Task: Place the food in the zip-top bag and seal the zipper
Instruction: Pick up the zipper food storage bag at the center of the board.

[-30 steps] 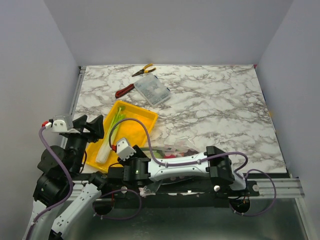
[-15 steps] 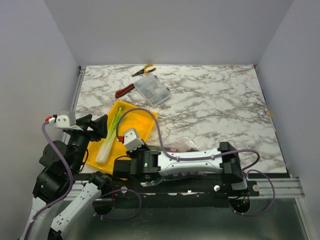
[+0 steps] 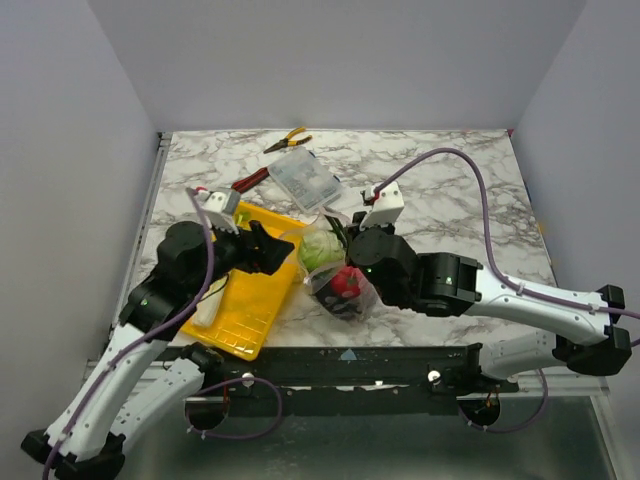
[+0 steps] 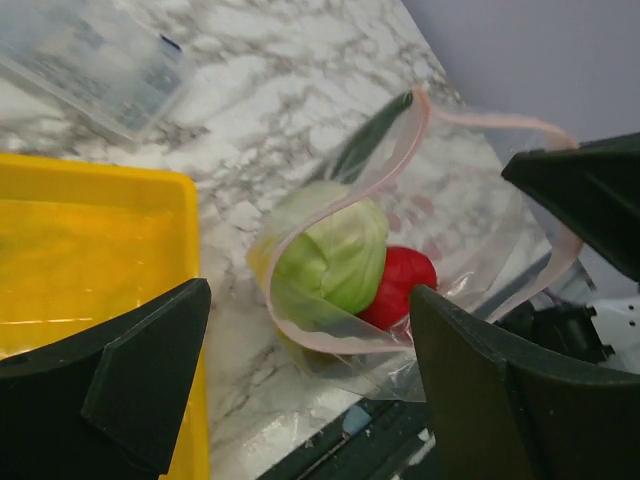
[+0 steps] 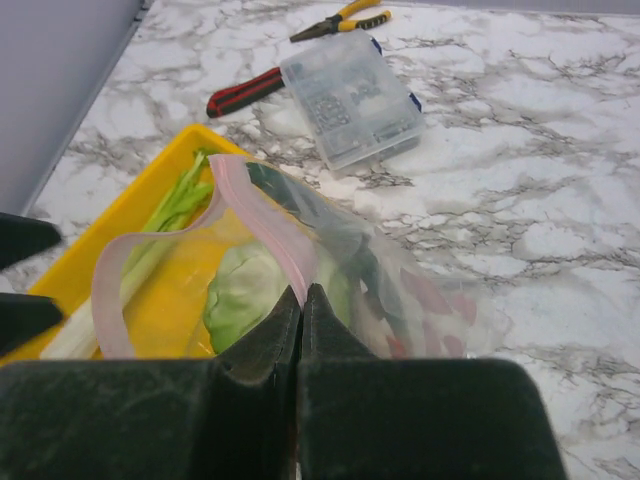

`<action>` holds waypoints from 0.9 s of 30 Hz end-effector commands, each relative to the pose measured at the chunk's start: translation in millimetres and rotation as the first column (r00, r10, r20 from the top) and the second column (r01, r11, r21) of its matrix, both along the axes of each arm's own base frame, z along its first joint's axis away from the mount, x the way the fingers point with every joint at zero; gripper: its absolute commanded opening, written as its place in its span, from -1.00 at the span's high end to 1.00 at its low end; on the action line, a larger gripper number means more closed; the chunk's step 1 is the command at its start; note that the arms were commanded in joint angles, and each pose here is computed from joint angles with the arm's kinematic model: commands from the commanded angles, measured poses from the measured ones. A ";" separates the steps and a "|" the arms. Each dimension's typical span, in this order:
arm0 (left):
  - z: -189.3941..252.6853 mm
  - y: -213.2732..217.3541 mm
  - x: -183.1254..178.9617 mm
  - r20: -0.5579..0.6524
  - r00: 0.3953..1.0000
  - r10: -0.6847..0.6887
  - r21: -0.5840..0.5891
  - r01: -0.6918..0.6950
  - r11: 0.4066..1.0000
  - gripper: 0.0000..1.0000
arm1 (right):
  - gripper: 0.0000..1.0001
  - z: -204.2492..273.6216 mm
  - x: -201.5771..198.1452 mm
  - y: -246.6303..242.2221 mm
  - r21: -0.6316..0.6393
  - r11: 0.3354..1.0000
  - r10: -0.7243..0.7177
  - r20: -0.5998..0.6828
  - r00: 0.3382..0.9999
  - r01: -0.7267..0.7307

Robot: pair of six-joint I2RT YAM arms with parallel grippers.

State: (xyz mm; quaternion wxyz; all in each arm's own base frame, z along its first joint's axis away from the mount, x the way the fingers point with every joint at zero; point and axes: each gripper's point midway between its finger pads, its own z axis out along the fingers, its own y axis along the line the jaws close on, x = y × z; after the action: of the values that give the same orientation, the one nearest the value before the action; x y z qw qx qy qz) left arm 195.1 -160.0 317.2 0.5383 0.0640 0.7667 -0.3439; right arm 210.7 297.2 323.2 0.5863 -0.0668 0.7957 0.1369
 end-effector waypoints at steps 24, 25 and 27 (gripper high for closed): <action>31.8 -115.6 25.5 -0.145 0.862 -0.486 -0.253 0.443 0.860 1.00 | 0.99 36.4 -20.4 40.6 0.230 0.921 0.316 0.029 0.948 -0.314; 35.0 -121.5 24.5 -0.153 0.842 -0.518 -0.280 0.466 0.839 1.00 | 0.99 36.4 -20.5 45.6 0.270 0.914 0.311 0.018 0.950 -0.304; 36.3 -133.5 22.6 -0.166 0.800 -0.577 -0.322 0.509 0.798 1.00 | 0.99 37.0 -13.6 44.7 0.340 0.912 0.242 -0.001 0.970 -0.228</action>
State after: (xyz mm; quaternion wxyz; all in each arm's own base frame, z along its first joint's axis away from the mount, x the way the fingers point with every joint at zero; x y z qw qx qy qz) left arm 227.0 -267.4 333.0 0.3701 0.1312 0.7598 -0.5182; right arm 201.4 316.2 333.3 0.5649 -0.1083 0.7782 0.2521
